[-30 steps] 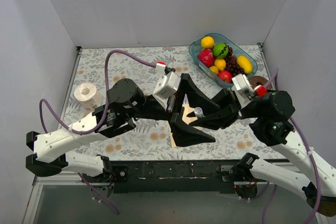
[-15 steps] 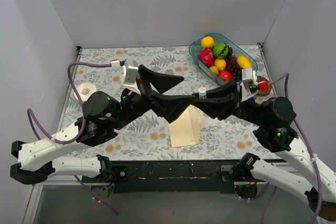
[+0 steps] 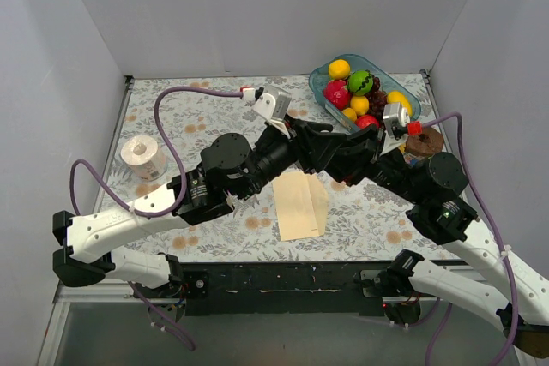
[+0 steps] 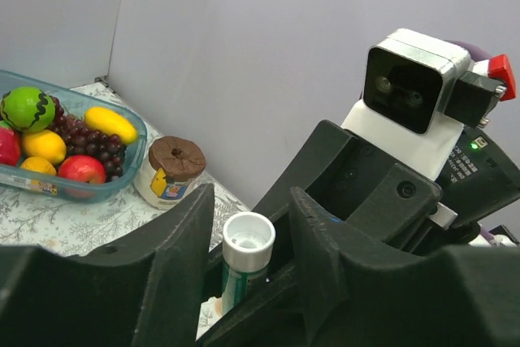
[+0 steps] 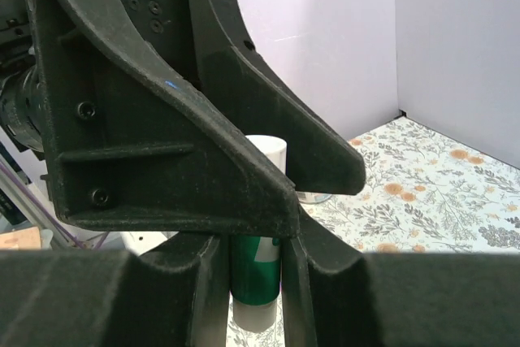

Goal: Place the letter into the envelope and seal it
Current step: Unscrew the solid glue.

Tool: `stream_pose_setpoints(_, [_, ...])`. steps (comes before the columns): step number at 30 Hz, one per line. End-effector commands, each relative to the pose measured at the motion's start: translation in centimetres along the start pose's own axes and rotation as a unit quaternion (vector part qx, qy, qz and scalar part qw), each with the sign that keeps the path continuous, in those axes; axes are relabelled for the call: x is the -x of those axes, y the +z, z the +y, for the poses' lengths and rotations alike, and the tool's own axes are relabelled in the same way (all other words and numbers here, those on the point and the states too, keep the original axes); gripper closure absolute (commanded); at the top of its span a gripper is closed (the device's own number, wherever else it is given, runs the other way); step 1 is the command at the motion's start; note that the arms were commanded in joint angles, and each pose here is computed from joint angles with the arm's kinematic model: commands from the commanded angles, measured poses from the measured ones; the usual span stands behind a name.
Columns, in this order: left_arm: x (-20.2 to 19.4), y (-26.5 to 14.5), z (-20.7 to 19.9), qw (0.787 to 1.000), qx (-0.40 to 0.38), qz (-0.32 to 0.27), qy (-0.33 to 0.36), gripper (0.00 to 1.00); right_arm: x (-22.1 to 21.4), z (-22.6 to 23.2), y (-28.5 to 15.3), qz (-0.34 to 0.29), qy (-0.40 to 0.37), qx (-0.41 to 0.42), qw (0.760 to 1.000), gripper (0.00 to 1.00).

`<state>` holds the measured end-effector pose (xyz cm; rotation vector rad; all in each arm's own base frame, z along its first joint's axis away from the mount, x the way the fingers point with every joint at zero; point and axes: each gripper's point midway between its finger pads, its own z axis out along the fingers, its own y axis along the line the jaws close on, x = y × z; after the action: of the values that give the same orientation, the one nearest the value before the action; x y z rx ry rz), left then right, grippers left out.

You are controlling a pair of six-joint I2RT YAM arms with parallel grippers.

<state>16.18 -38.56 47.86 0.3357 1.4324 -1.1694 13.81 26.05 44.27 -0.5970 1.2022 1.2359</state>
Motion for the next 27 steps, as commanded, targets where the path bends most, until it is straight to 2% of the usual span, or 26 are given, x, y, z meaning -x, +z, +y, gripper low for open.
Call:
stream_pose_setpoints(1, [1.6, -0.6, 0.2, 1.0, 0.015, -0.007, 0.006, 0.62, 1.8, 0.2, -0.3, -0.034, -0.006, -0.006, 0.999, 0.99])
stream_pose_setpoints(6, [2.1, -0.8, 0.5, 1.0, 0.026, -0.015, 0.005, 0.62, 1.6, 0.0, -0.2, -0.03, -0.008, -0.009, 0.999, 0.99])
stream_pose_setpoints(9, [2.4, -0.9, 0.7, 0.999, 0.032, -0.019, 0.01, 0.76, 1.4, -0.1, -0.2, -0.028, -0.008, -0.01, 1.0, 0.99])
stream_pose_setpoints(10, [2.4, -0.9, 0.9, 0.999, 0.035, -0.019, 0.013, 0.84, 1.4, -0.1, -0.2, -0.027, -0.008, -0.011, 1.0, 0.99])
stream_pose_setpoints(13, [2.2, -0.8, 1.0, 0.999, 0.039, -0.015, 0.018, 0.89, 1.2, -0.3, -0.3, -0.023, -0.008, -0.014, 1.0, 0.99])
stream_pose_setpoints(16, [2.3, -0.8, 1.0, 0.999, 0.039, -0.013, 0.023, 1.0, 0.9, -0.4, -0.3, -0.016, -0.006, -0.018, 1.0, 0.99])
stream_pose_setpoints(19, [2.0, -0.8, 0.4, 0.999, 0.019, -0.004, 0.036, 1.0, 0.6, -0.4, -0.4, -0.005, -0.008, -0.019, 1.0, 0.98])
stream_pose_setpoints(20, [1.7, -0.9, -0.3, 0.999, -0.002, 0.004, 0.041, 1.0, 0.4, -0.4, -0.4, -0.001, -0.009, -0.017, 1.0, 0.91])
stream_pose_setpoints(23, [1.0, -0.9, -1.2, 0.997, -0.033, 0.024, 0.066, 1.0, 0.3, -0.3, -0.3, 0.011, -0.012, -0.015, 1.0, 0.79])
stream_pose_setpoints(27, [0.5, -1.2, -2.4, 0.993, -0.07, 0.044, 0.086, 1.0, 0.4, -0.2, -0.1, 0.03, -0.021, -0.014, 0.999, 0.66])
